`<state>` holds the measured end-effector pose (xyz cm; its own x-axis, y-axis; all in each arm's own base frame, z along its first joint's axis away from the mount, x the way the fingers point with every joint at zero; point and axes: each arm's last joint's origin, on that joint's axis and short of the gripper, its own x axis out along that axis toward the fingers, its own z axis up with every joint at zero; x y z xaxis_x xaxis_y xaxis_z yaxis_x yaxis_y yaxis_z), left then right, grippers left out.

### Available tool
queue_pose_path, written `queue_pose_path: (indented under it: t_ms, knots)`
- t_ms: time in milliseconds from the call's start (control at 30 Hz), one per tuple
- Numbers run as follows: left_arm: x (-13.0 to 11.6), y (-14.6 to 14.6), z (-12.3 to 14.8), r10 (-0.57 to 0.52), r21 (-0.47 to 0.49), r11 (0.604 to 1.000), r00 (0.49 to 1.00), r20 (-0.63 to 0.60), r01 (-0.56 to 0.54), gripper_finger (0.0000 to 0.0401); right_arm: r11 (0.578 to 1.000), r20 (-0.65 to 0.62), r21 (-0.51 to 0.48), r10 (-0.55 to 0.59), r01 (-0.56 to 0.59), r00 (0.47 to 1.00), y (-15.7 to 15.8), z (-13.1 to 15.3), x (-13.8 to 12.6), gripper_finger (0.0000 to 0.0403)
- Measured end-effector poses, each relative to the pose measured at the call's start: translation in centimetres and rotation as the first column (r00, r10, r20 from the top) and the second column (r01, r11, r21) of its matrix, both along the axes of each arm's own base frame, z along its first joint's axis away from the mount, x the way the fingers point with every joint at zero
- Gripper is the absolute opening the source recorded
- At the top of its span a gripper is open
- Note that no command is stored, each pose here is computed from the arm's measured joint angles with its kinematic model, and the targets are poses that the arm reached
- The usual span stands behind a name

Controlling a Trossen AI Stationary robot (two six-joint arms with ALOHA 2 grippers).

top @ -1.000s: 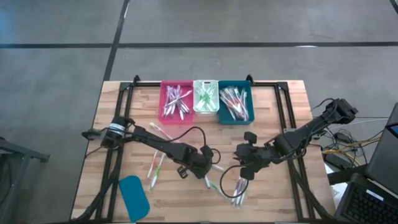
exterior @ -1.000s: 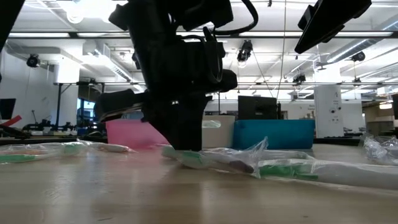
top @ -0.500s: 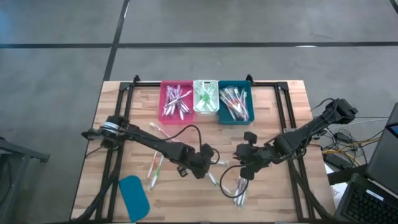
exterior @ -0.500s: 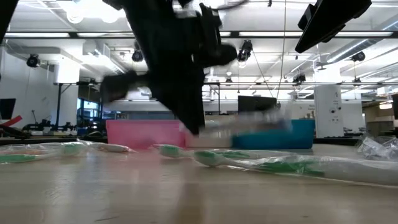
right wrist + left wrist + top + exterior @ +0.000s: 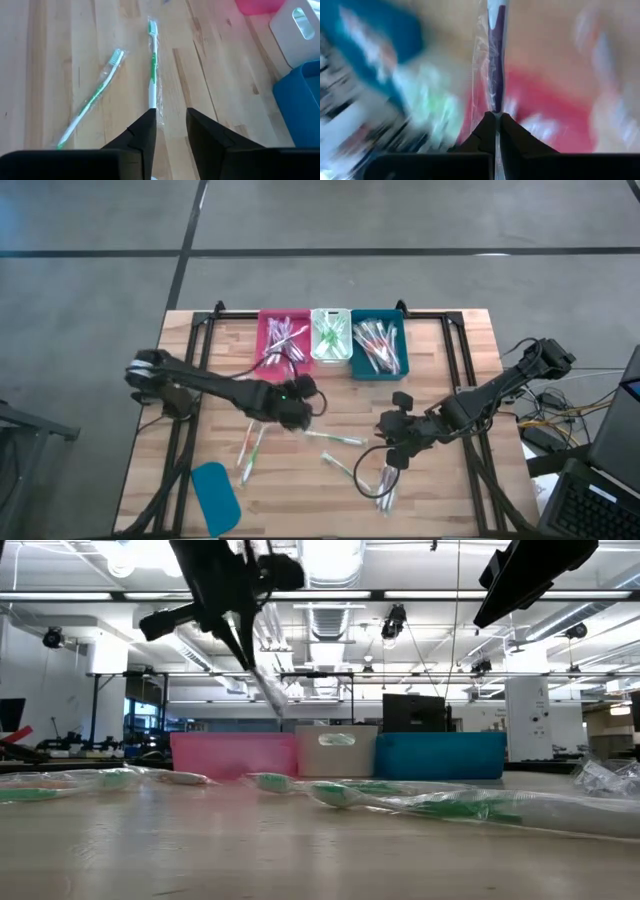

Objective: Pick & Place Toothbrushes
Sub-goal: Put the violet toothbrush into the pink bin

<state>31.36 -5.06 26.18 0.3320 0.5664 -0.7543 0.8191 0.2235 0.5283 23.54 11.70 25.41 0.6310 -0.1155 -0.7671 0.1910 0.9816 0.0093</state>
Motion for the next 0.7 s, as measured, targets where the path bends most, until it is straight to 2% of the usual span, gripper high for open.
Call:
queue_pose_path:
  t_ms: [33,100,233,567,700]
  knots:
    - [-0.4,0.6,0.3,0.002,0.068,0.998,1.000,-0.009,-0.001,0.0007,1.000,-0.001,-0.001,0.000,0.000,1.000,0.0,0.0,0.0,0.0106]
    - [-0.9,2.0,1.0,0.026,0.103,0.994,1.000,0.005,-0.027,0.0006,1.000,0.000,-0.001,0.000,0.000,1.000,0.0,0.0,0.0,0.0110]
    - [-1.7,5.1,1.5,0.027,0.015,1.000,0.999,-0.042,-0.026,0.0006,1.000,-0.001,-0.006,0.005,-0.005,1.000,0.0,0.0,0.0,0.0116]
    - [-2.7,13.8,1.6,0.098,-0.081,0.992,0.994,-0.040,-0.100,0.0006,0.998,-0.004,-0.046,0.039,-0.040,0.999,-0.1,0.0,0.1,0.0129]
    - [-3.3,17.0,1.6,0.132,-0.081,0.988,0.991,-0.039,-0.135,0.0006,0.997,0.004,-0.074,0.027,-0.026,1.000,-0.4,0.0,0.2,0.0133]
